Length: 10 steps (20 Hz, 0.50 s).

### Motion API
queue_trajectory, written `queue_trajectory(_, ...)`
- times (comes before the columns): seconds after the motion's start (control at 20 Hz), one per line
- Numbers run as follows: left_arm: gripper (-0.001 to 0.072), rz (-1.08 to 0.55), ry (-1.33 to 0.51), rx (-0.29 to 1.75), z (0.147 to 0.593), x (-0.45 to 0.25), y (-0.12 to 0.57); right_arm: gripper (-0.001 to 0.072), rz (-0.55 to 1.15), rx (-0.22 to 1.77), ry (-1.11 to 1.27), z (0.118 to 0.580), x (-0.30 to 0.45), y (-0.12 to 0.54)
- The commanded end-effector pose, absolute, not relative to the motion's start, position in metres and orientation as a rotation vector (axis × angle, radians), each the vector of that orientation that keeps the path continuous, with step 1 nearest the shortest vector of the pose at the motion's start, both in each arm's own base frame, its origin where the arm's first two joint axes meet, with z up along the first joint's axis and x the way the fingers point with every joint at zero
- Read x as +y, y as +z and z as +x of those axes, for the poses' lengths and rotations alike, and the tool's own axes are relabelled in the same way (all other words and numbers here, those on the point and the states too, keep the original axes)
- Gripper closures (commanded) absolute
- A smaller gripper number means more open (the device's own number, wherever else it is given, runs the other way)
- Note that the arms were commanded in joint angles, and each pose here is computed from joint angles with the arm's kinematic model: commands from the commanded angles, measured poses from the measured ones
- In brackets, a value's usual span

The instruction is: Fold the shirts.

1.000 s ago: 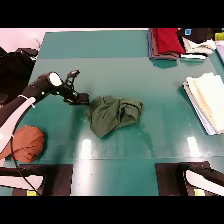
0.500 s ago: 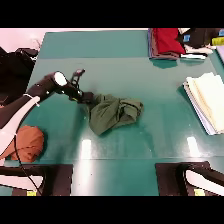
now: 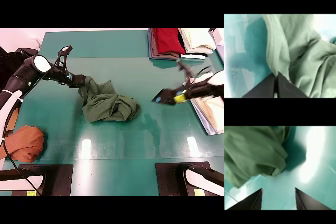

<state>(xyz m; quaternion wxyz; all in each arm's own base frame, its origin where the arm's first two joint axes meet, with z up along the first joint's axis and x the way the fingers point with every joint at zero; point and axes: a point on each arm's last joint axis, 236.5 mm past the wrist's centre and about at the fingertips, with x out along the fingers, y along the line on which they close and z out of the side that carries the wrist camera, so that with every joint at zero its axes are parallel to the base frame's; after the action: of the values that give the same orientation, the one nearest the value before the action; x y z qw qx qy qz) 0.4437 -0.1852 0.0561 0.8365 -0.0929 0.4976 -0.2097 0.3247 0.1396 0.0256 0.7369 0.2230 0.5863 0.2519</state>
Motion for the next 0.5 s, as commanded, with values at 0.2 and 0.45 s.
queue_trajectory(0.2, 0.0682, -0.194, -0.443, 1.05, 0.444, -0.183, 0.059, 0.0269, 0.476, 1.342, 0.567, 0.331, 0.204, -0.051)
queue_trajectory(0.45, 0.0682, -0.188, -0.443, 1.039, 0.443, -0.182, 0.064, 0.0697, 0.402, 1.247, 0.606, 0.361, 0.207, -0.033)
